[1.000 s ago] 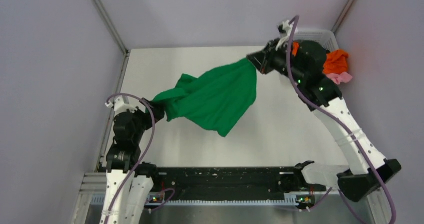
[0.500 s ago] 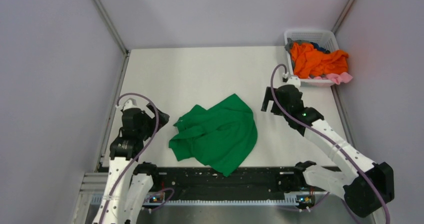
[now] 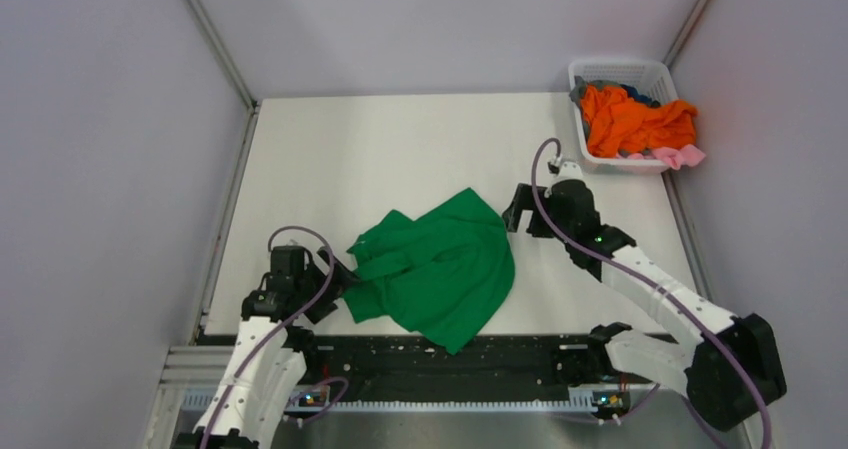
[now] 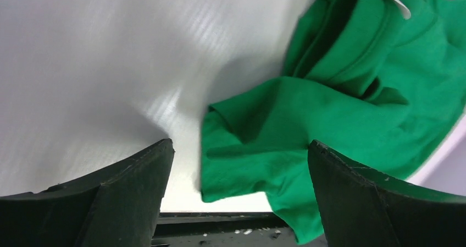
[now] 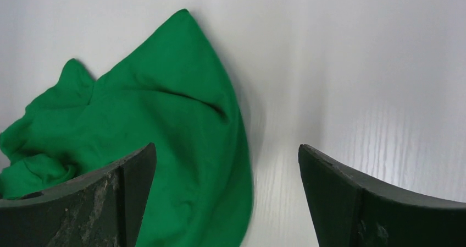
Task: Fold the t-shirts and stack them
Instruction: Flatten out the tshirt
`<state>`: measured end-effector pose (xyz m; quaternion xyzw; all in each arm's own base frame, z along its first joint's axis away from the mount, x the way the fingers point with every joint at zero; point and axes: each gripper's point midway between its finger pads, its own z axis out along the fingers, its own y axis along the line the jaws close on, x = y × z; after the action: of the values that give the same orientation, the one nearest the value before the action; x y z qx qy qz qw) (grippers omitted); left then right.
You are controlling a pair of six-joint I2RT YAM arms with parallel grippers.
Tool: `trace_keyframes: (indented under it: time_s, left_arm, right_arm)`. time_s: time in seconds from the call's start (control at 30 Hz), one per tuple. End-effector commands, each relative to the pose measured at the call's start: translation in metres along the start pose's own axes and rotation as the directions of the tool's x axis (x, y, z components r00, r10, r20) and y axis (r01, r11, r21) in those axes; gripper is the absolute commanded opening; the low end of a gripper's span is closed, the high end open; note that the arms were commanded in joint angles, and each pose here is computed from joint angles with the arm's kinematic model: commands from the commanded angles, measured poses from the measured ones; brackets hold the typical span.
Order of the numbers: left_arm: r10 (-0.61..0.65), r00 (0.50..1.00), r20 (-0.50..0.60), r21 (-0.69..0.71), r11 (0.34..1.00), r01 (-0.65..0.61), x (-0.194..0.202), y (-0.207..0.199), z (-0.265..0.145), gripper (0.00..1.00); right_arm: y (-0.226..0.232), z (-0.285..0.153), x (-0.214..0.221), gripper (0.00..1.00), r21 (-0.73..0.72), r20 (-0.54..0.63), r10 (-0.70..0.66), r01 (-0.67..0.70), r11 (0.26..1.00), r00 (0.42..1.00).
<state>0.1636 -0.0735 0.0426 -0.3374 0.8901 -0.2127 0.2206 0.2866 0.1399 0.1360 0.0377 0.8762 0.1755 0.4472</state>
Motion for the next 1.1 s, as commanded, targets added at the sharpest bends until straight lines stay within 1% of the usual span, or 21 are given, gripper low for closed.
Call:
trace_keyframes:
  time_s: [0.0,0.07,0.13,0.2,0.23,0.27,0.33,0.37,0.4,0.43,0.47,0.57,0.63,0.7,0.77,0.83,0.87,0.9,0.97,1.03,1.07]
  left_arm:
    - [-0.04,0.999,0.024,0.09,0.995,0.037,0.003,-0.01,0.006,0.98]
    - [-0.041,0.999,0.031,0.128,0.991,0.037,0.002,-0.014,0.01,0.96]
    - [-0.035,0.999,0.02,0.169,0.985,0.031,0.003,-0.021,0.015,0.92]
    - [-0.028,1.0,0.009,0.2,0.979,0.026,0.002,-0.029,0.018,0.83]
    - [-0.024,1.0,-0.001,0.208,0.978,0.024,0.003,-0.032,0.02,0.77]
    - [-0.02,1.0,-0.007,0.218,0.976,0.021,0.002,-0.036,0.023,0.69]
    - [-0.007,1.0,-0.028,0.233,0.972,0.013,0.004,-0.042,0.027,0.6]
    - [0.004,0.999,-0.035,0.244,0.97,0.005,0.005,-0.046,0.028,0.52]
    - [0.013,0.999,-0.042,0.242,0.97,-0.002,0.006,-0.048,0.029,0.34]
    - [0.021,0.999,-0.044,0.233,0.972,-0.01,0.007,-0.05,0.03,0.11]
    - [0.027,0.999,-0.042,0.216,0.976,-0.017,0.007,-0.049,0.031,0.0]
    - [0.052,0.999,-0.009,0.181,0.982,-0.05,0.002,-0.052,0.029,0.0]
    - [0.065,0.998,0.008,0.168,0.984,-0.065,0.0,-0.052,0.026,0.0]
    - [0.069,0.997,0.021,0.165,0.984,-0.072,-0.001,-0.053,0.023,0.0]
    - [0.067,0.997,0.037,0.162,0.984,-0.072,-0.003,-0.052,0.019,0.0]
    - [0.069,0.996,0.049,0.162,0.984,-0.076,-0.004,-0.052,0.017,0.0]
    - [0.07,0.996,0.051,0.162,0.984,-0.078,-0.004,-0.052,0.015,0.0]
    - [0.074,0.995,0.06,0.167,0.983,-0.083,-0.006,-0.054,0.012,0.0]
    - [0.081,0.994,0.069,0.152,0.984,-0.09,-0.009,-0.054,0.006,0.0]
    - [0.084,0.992,0.094,0.145,0.985,-0.097,-0.015,-0.058,-0.002,0.0]
    - [0.082,0.989,0.119,0.153,0.983,-0.1,-0.021,-0.064,-0.01,0.0]
  right_arm:
    - [0.027,0.025,-0.026,0.99,-0.096,0.042,-0.057,0.061,0.993,0.997]
    - [0.033,0.04,-0.032,0.99,-0.109,0.045,-0.107,0.112,0.988,0.993]
    - [0.047,0.059,-0.035,0.98,-0.163,0.032,-0.162,0.165,0.973,0.986]
    - [0.058,0.078,-0.035,0.97,-0.198,0.005,-0.219,0.216,0.956,0.976]
    - [0.064,0.087,-0.037,0.96,-0.207,0.002,-0.241,0.236,0.949,0.971]
    - [0.066,0.098,-0.035,0.95,-0.208,-0.008,-0.258,0.251,0.945,0.966]
    - [0.071,0.12,-0.032,0.95,-0.212,-0.028,-0.277,0.265,0.941,0.961]
    - [0.073,0.13,-0.027,0.95,-0.208,-0.049,-0.282,0.267,0.941,0.958]
    - [0.073,0.139,-0.022,0.95,-0.194,-0.069,-0.283,0.265,0.944,0.957]
    - [0.074,0.148,-0.014,0.95,-0.189,-0.086,-0.289,0.269,0.944,0.953]
    - [0.077,0.156,-0.008,0.95,-0.183,-0.091,-0.298,0.279,0.943,0.95]
    - [0.086,0.175,0.007,0.93,-0.183,-0.103,-0.335,0.313,0.932,0.937]
    - [0.086,0.182,0.019,0.88,-0.169,-0.136,-0.353,0.33,0.929,0.926]
    - [0.084,0.186,0.028,0.85,-0.153,-0.144,-0.361,0.34,0.928,0.921]
    - [0.082,0.187,0.036,0.81,-0.146,-0.15,-0.368,0.348,0.926,0.918]
    - [0.08,0.186,0.044,0.72,-0.139,-0.157,-0.373,0.353,0.925,0.915]
    - [0.08,0.186,0.045,0.65,-0.133,-0.155,-0.376,0.358,0.924,0.913]
    - [0.078,0.186,0.046,0.56,-0.122,-0.158,-0.379,0.363,0.924,0.912]
    - [0.074,0.185,0.041,0.34,-0.077,-0.149,-0.37,0.362,0.929,0.917]
    - [0.068,0.181,0.026,0.09,-0.008,-0.109,-0.345,0.346,0.938,0.932]
    - [0.064,0.176,0.014,0.0,0.037,-0.081,-0.328,0.332,0.943,0.941]
